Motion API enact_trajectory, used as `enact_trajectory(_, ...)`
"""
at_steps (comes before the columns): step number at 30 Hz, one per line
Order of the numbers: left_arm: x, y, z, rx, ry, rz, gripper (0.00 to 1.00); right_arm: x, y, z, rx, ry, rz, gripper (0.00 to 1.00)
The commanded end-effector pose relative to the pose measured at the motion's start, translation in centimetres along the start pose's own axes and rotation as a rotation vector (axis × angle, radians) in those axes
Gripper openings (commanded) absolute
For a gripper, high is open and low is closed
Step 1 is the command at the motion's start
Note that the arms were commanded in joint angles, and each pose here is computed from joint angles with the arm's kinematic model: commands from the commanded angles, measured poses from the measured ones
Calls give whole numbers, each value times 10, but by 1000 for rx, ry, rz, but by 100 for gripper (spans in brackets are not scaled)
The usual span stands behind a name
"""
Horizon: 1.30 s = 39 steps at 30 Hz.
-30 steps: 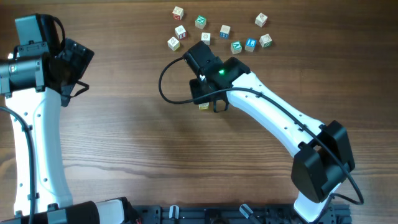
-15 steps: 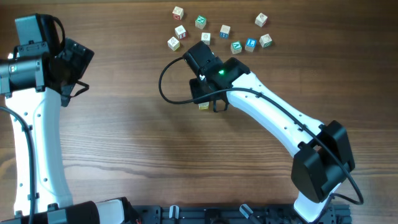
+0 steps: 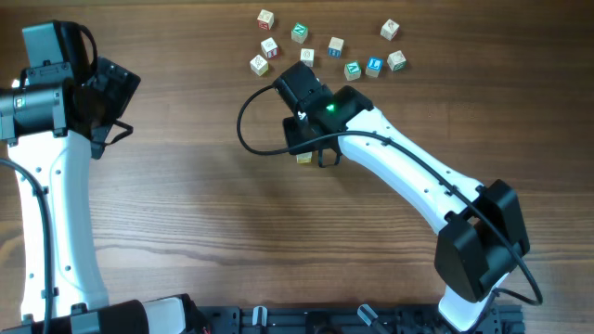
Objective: Form a tower
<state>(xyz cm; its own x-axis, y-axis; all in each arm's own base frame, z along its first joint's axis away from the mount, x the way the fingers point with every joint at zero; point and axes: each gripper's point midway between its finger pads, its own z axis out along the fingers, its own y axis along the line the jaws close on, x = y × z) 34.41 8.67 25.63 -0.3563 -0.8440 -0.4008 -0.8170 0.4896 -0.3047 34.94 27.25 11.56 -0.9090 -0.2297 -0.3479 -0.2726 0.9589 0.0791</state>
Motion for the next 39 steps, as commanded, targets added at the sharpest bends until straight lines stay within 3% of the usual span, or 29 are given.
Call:
enact_trajectory(1, -4, 0, -6, 10, -19, -12, 100, 6, -8, 4, 25, 9, -5, 43)
enact_trajectory(39, -4, 0, -6, 10, -20, -12, 100, 3, -4, 4, 7, -4, 3, 29)
